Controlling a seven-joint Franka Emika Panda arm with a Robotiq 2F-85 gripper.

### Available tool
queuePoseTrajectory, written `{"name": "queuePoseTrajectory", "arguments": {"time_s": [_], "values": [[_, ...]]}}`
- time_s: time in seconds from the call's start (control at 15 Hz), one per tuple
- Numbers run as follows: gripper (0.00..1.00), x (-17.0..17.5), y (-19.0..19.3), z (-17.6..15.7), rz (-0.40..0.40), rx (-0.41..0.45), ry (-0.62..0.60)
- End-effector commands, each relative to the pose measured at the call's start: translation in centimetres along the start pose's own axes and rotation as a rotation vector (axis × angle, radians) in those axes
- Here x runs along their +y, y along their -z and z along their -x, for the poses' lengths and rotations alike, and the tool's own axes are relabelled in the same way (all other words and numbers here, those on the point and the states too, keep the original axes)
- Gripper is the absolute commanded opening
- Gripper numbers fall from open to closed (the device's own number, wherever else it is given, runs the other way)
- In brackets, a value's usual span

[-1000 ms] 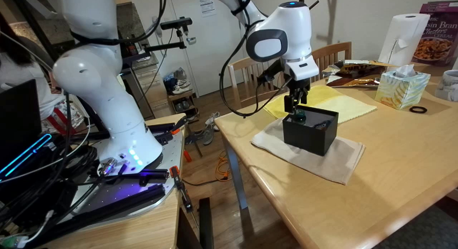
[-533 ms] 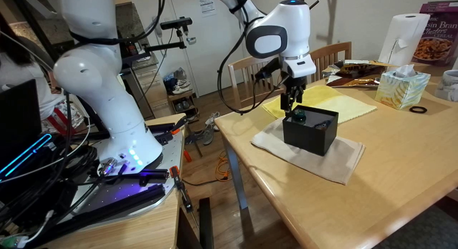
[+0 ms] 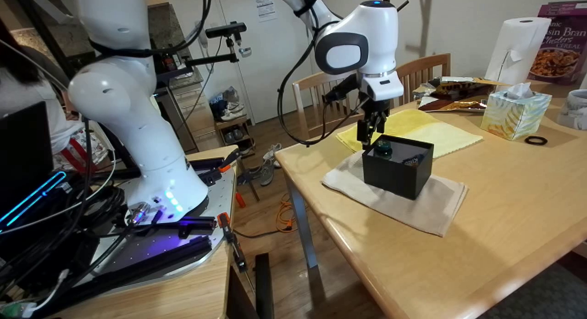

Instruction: Pick up the bottle in the black box and place it on the table

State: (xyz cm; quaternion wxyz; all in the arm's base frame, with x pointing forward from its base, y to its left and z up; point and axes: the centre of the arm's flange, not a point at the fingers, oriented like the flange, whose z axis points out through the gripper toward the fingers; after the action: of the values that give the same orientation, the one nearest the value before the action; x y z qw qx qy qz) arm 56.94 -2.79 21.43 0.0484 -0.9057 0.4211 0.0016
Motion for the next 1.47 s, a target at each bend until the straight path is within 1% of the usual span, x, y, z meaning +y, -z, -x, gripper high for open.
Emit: {"name": "queuePoseTrajectory", "arguments": {"time_s": [0.0, 0.67, 1.0, 1.13, 1.4], "values": [[1.0, 0.1, 0.1, -0.2, -0.003, -0.01, -0.013], [1.0, -0.4, -1.7, -1.3, 0.004, -0.012, -0.012], [1.0, -0.6, -1.5, -1.8, -0.017, 0.022, -0.004], [1.0, -0.9, -1.5, -2.0, -0.025, 0.048, 0.004], [1.0, -1.4, -1.9, -2.3, -0.028, 0.054, 0.005]]}}
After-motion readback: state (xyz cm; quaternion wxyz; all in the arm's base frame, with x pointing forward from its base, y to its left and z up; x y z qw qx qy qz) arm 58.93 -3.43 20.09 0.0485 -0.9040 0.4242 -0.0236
